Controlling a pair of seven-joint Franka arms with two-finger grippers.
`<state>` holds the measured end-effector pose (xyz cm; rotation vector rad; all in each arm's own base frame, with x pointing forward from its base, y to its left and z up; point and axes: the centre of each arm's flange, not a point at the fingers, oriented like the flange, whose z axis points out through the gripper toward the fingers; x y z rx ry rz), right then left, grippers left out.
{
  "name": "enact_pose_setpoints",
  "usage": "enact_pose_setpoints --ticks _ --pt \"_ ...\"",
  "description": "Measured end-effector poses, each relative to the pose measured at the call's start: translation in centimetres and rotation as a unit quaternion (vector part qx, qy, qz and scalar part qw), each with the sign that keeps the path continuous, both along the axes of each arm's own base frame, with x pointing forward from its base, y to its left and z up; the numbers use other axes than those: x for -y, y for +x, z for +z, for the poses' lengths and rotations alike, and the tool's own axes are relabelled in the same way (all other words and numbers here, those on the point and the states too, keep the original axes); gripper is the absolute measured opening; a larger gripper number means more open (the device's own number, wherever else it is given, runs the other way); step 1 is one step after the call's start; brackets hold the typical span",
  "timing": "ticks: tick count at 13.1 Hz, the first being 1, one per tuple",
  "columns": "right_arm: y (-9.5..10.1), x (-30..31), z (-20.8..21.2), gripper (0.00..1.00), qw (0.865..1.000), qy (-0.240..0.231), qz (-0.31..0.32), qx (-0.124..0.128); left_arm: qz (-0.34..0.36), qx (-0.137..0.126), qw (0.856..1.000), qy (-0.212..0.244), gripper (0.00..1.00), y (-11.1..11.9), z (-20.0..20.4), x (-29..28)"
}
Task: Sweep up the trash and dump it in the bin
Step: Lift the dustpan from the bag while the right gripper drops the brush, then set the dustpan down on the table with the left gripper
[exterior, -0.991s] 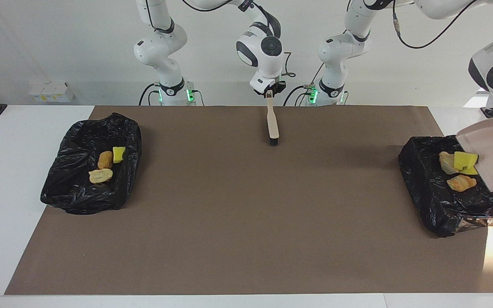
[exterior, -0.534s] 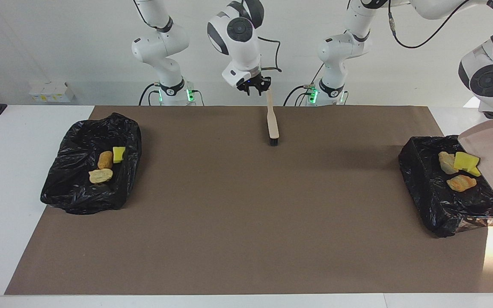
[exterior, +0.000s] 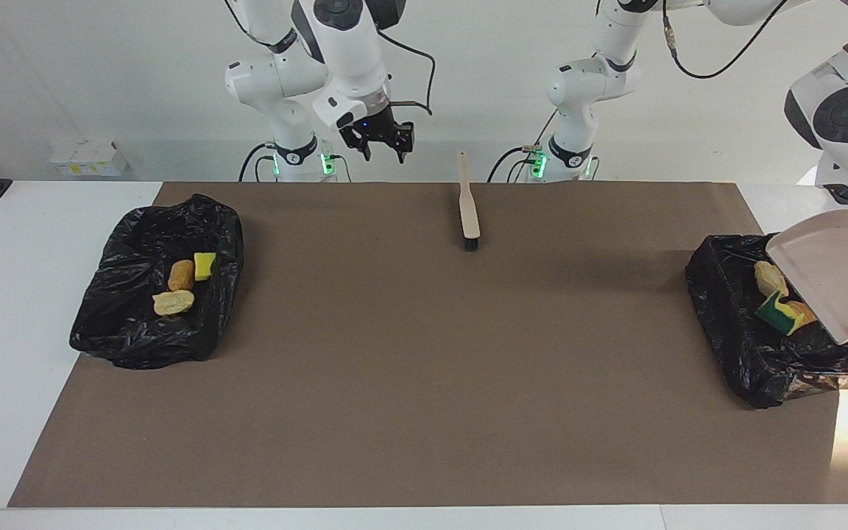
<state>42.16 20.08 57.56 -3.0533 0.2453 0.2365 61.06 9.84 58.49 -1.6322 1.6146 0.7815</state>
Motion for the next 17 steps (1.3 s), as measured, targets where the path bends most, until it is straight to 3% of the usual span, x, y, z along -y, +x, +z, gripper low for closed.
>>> enact_pose_setpoints --ticks 3,6,8,12,17 --pt "3.5 2.8 3.4 1.00 1.000 -0.024 0.006 0.000 -0.004 -0.021 0.999 -0.045 0.32 -0.6 -0.9 6.6" --pt "7.8 5.2 5.1 1.00 0.998 -0.051 0.037 -0.010 0.012 -0.006 0.995 -0.097 0.32 -1.5 -1.7 12.5" --pt "9.6 6.0 4.8 1.00 0.996 -0.063 0.059 -0.012 -0.001 -0.005 0.991 -0.137 0.32 -2.1 -1.9 16.7" --pt "10.0 6.1 4.9 1.00 0.996 -0.063 0.063 -0.012 0.001 -0.003 0.975 -0.221 0.32 -3.6 -2.5 22.6" --pt "10.5 8.3 5.0 1.00 0.995 -0.057 0.078 -0.012 0.154 0.072 0.927 -0.335 0.32 -4.1 -3.3 24.9"
